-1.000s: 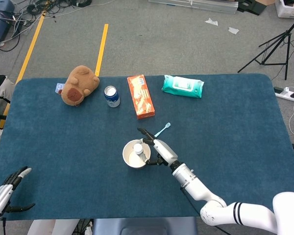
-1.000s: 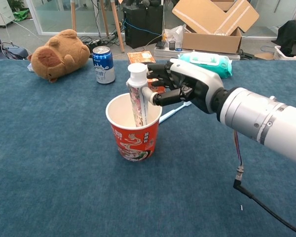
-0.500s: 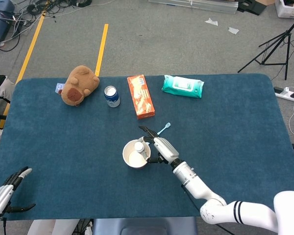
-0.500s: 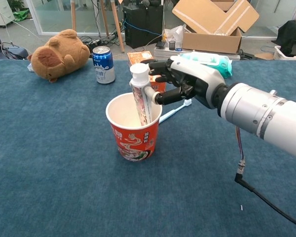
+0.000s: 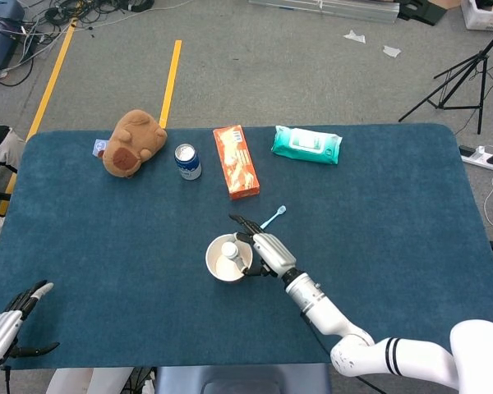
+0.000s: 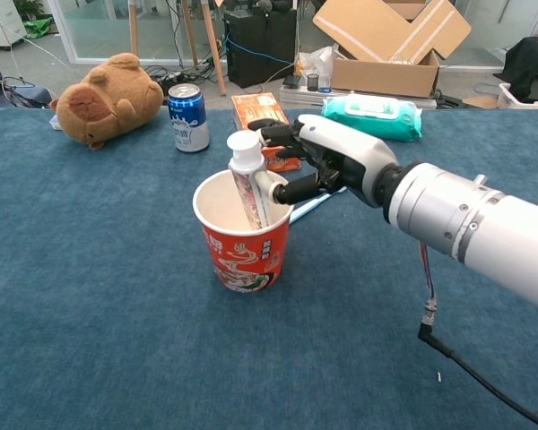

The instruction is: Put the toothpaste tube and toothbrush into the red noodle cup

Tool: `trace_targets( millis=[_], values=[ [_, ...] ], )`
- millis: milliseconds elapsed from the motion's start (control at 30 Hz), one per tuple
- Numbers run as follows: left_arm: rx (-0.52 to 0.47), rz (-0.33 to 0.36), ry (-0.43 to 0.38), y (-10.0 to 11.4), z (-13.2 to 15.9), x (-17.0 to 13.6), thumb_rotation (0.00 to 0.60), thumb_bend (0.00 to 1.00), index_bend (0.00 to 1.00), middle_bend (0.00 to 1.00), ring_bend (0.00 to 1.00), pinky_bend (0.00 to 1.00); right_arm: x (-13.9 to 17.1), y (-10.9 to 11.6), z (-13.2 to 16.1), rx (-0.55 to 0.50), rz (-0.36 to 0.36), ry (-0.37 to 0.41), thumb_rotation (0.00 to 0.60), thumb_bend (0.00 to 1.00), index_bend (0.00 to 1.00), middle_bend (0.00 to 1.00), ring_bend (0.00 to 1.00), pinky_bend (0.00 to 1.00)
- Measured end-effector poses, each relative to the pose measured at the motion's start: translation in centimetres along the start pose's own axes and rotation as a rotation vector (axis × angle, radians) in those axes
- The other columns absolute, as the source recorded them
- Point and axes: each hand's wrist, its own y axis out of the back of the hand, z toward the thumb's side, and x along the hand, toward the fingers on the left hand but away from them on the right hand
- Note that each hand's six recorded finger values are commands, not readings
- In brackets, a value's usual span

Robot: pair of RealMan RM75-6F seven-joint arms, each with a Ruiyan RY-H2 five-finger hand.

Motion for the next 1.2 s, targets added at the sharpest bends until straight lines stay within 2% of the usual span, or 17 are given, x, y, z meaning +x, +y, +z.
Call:
trace_targets(
  millis=[200, 433, 867, 967, 1200],
  values=[
    [-0.002, -0.001, 0.001, -0.06, -0.07, -0.06, 0.600, 0.00, 0.00, 0.00, 0.00, 0.00, 0.03, -0.25, -0.09, -0.004, 0.010, -0.002, 0.600, 0.46, 0.55, 0.00, 0.00, 0.06],
    [-0.001, -0.003, 0.001, -0.08, -0.06, -0.02, 0.600, 0.00, 0.00, 0.00, 0.00, 0.00, 0.08, -0.25, -0.04, -0.014, 0.015, 0.004, 0.600, 0.43, 0.43, 0.00, 0.00, 0.06],
    [-0.002, -0.005, 0.003, -0.17, -0.13, -0.07, 0.600, 0.00, 0.00, 0.00, 0.00, 0.00, 0.04, -0.30, 0.02, -0.022, 0.022, 0.010, 0.600, 0.33, 0.23, 0.00, 0.00, 0.05],
    [-0.002, -0.004, 0.004, -0.18, -0.17, -0.07, 0.600, 0.00, 0.00, 0.00, 0.00, 0.00, 0.04, -0.30, 0.05, -0.024, 0.024, 0.010, 0.600, 0.29, 0.20, 0.00, 0.00, 0.05],
    [-0.001, -0.005, 0.004, -0.17, -0.16, -0.02, 0.600, 0.00, 0.00, 0.00, 0.00, 0.00, 0.08, -0.19, -0.01, -0.027, 0.021, 0.009, 0.600, 0.28, 0.20, 0.00, 0.00, 0.05]
  ],
)
